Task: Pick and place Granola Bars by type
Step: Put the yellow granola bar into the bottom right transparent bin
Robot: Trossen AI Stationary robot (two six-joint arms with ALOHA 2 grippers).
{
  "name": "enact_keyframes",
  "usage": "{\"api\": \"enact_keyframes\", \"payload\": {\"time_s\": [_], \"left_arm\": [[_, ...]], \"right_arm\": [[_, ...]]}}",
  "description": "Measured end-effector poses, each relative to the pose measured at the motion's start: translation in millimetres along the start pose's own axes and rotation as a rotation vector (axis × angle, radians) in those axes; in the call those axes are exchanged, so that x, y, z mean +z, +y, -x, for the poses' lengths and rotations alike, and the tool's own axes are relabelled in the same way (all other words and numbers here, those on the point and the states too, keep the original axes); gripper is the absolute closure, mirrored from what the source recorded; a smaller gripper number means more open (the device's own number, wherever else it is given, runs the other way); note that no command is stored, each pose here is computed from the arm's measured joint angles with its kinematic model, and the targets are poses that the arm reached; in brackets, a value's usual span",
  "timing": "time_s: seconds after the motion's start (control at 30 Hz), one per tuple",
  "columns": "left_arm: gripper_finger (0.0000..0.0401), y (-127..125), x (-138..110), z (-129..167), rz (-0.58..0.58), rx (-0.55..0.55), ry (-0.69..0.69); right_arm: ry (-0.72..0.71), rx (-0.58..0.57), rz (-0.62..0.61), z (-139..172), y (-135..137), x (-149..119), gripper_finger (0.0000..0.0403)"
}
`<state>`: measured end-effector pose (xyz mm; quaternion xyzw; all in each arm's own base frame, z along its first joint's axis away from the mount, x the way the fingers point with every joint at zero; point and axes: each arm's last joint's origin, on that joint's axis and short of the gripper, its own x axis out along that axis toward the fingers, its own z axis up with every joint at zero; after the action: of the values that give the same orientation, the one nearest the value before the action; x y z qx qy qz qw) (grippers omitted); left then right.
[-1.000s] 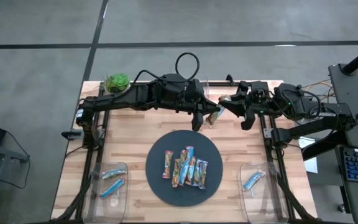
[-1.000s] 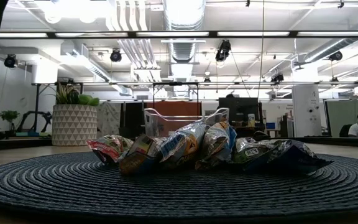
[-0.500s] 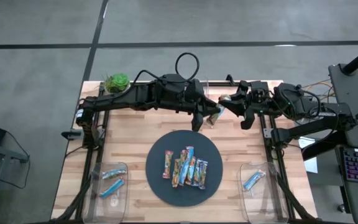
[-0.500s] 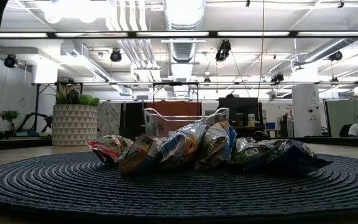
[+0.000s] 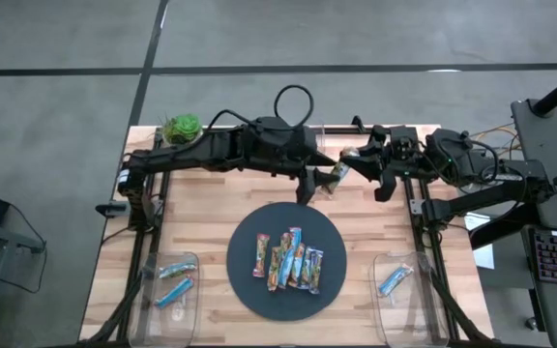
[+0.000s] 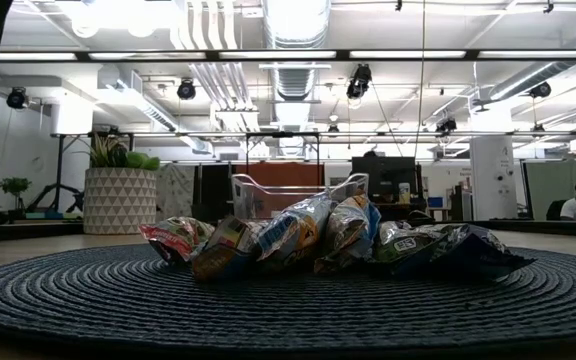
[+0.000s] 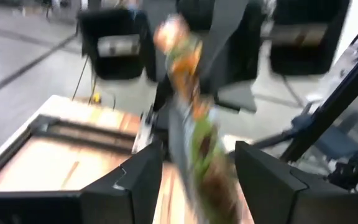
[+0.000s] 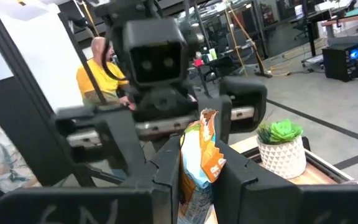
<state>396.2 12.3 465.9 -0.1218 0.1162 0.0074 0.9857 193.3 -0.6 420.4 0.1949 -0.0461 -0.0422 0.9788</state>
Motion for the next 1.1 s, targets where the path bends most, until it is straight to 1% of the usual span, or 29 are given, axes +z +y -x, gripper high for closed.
{"api": "enact_keyframes", "payload": {"time_s": [0.07,0.17,0.27,0.37,0.6,0.7,0.8,0.97,1.1], "left_arm": [[0.0218,3,-2,5,0.003,0.029,0.042],[0.0218,5,0,19,0.005,0.077,0.072],[0.0218,4,7,36,-0.012,0.110,0.050],[0.0218,2,14,52,-0.025,0.118,0.031],[0.0218,-6,20,84,-0.037,0.108,0.037],[0.0218,-15,21,94,-0.046,0.073,0.041],[0.0218,-26,19,104,-0.080,0.037,0.054],[0.0218,-39,10,119,-0.144,0.000,0.137],[0.0218,-39,1,129,-0.170,0.004,0.186]], "right_arm": [[0.008,0.020,0.000,0,1,0,0.0349],[0.013,0.034,-0.001,1,1,0,0.0349],[0.022,0.034,0.000,1,1,-1,0.0349],[0.029,0.032,-0.001,2,1,-1,0.0349],[0.021,0.040,-0.003,5,1,1,0.0349],[0.024,0.044,-0.003,5,1,1,0.0349],[0.045,0.089,-0.003,5,3,0,0.0349],[0.086,0.098,-0.014,5,2,-4,0.0349],[0.101,0.092,-0.038,5,1,-5,0.0349]]}}
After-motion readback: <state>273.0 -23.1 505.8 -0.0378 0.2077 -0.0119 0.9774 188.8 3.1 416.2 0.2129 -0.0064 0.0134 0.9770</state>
